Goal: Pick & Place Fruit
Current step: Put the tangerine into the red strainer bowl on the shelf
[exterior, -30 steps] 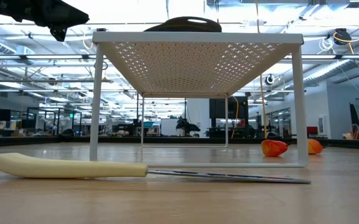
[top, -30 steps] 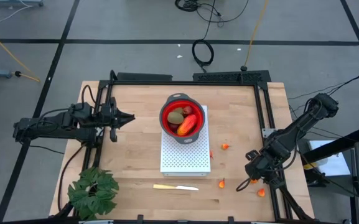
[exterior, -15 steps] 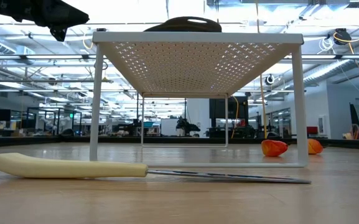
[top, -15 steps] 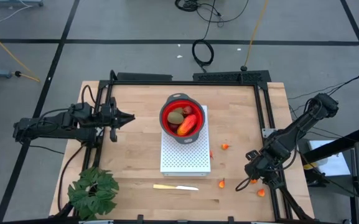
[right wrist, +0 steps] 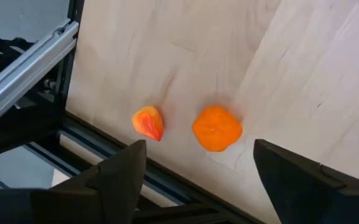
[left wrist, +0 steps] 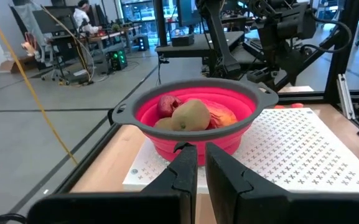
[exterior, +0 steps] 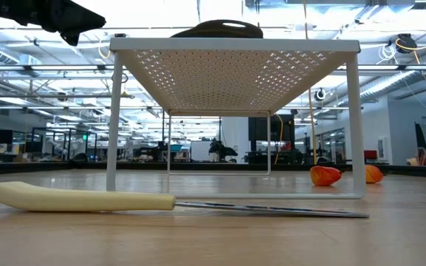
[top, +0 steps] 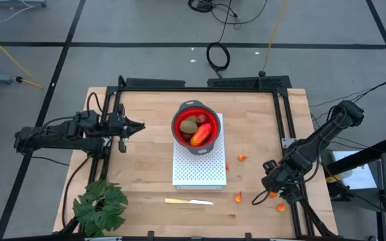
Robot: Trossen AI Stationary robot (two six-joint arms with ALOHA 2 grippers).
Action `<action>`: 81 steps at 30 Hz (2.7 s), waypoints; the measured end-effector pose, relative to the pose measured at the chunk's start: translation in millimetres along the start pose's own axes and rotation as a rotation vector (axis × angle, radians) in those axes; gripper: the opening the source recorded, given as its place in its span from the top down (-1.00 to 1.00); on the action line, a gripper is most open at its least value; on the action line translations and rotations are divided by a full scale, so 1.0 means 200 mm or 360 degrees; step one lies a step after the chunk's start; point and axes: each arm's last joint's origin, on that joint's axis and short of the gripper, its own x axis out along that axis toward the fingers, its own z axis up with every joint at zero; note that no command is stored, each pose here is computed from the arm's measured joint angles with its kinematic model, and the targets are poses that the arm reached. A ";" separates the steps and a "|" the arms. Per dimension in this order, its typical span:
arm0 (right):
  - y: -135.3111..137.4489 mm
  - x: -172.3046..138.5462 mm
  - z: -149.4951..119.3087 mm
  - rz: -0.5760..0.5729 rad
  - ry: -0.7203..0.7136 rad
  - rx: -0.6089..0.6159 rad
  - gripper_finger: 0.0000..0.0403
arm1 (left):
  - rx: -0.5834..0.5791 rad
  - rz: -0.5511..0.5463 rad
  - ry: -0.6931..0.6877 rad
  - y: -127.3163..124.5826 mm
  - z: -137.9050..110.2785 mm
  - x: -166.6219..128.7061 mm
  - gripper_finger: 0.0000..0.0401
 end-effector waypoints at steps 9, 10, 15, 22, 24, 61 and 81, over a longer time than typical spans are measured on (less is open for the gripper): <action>0.00 0.00 0.01 0.0001 -0.0019 0.0058 -0.44 | 0.0000 -0.0001 0.0000 0.00 0.00 0.00 0.85; 0.00 0.00 0.01 -0.0005 -0.0021 0.0058 -0.43 | -0.0001 -0.0001 0.0000 0.00 0.00 0.00 0.85; -0.01 0.02 0.00 -0.0130 -0.0052 0.0046 -0.42 | 0.0000 -0.0002 -0.0001 0.00 0.00 0.00 0.85; -0.03 0.10 -0.05 -0.0200 -0.0024 0.0026 -0.42 | 0.0000 -0.0002 0.0000 0.00 0.00 0.00 0.85; -0.03 0.13 -0.05 -0.0189 -0.0035 0.0006 -0.42 | 0.0000 -0.0002 0.0000 0.00 0.00 0.00 0.85; -0.03 0.46 -0.10 -0.0348 0.0130 0.0168 -0.28 | 0.0001 -0.0002 0.0000 0.00 0.00 0.00 0.85; -0.03 0.46 -0.10 -0.0379 0.0086 0.0282 0.09 | -0.0001 -0.0002 0.0000 0.00 0.00 0.00 0.85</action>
